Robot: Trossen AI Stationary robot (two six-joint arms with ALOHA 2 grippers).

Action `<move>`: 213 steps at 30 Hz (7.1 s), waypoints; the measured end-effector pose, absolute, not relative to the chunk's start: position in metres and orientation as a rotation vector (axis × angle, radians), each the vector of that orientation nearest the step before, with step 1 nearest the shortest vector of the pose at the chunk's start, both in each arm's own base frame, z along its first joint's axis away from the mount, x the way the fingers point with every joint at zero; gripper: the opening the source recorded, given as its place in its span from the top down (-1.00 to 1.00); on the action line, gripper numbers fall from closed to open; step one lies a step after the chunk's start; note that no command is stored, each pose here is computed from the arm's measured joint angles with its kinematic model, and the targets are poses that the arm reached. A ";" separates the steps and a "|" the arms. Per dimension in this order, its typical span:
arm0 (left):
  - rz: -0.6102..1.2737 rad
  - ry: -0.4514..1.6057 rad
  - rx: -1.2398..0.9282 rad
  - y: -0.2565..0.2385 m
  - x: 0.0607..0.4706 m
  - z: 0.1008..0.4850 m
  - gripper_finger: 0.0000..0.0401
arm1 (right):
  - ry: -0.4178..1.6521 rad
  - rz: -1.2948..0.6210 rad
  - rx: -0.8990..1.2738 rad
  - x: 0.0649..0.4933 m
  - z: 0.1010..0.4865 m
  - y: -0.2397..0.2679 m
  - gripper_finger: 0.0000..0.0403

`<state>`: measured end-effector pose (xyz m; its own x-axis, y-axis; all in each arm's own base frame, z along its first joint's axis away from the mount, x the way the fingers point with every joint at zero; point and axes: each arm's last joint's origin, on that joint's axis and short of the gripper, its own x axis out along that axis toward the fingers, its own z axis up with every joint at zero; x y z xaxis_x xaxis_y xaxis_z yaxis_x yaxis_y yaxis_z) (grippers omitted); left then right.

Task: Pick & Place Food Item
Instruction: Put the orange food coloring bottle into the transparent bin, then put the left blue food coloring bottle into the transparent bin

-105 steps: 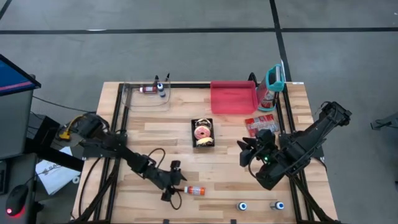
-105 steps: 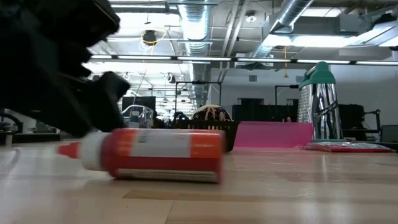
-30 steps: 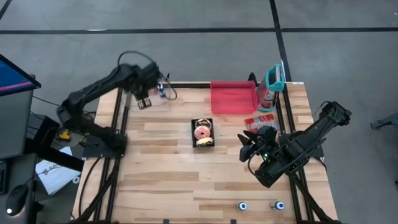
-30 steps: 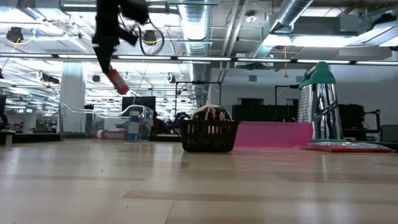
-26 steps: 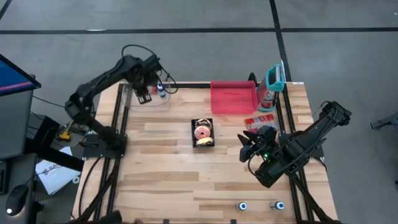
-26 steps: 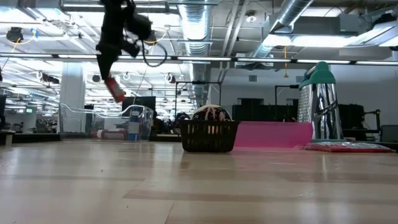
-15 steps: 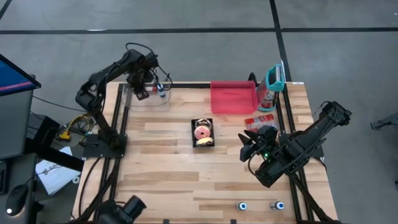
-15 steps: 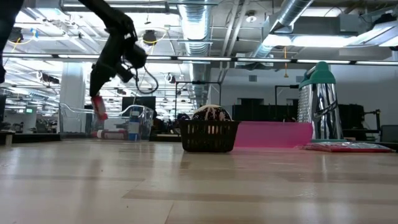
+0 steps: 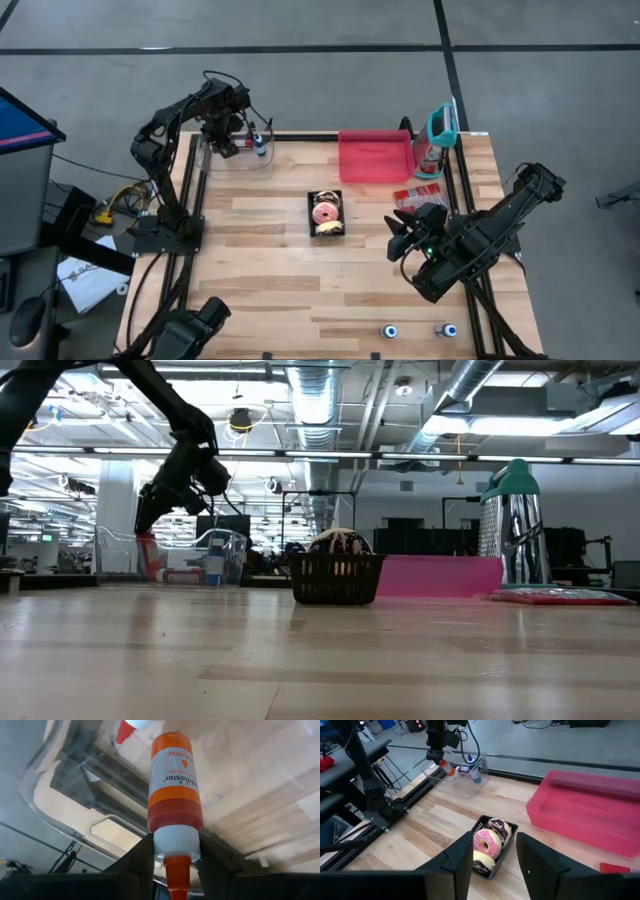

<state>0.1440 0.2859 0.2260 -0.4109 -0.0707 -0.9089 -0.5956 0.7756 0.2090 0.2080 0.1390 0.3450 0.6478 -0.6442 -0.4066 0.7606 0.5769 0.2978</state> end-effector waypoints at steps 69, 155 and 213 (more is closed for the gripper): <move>0.010 0.327 -0.174 -0.009 0.167 0.332 0.23 | 1.263 -0.585 1.002 0.256 0.257 0.253 -0.05; -0.134 0.402 -0.245 -0.021 0.212 0.311 -0.52 | 0.651 -0.059 0.658 0.375 0.375 0.065 0.46; 1.266 0.389 -0.654 0.139 0.172 0.259 0.50 | 0.810 -0.431 0.560 0.334 0.367 0.076 -0.19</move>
<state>0.1724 0.1389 0.2591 0.2711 0.7479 -0.6060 -0.9590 0.1561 -0.2364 0.3338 0.0764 0.3665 0.6179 -0.1467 -0.7725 0.5584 0.7735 0.2998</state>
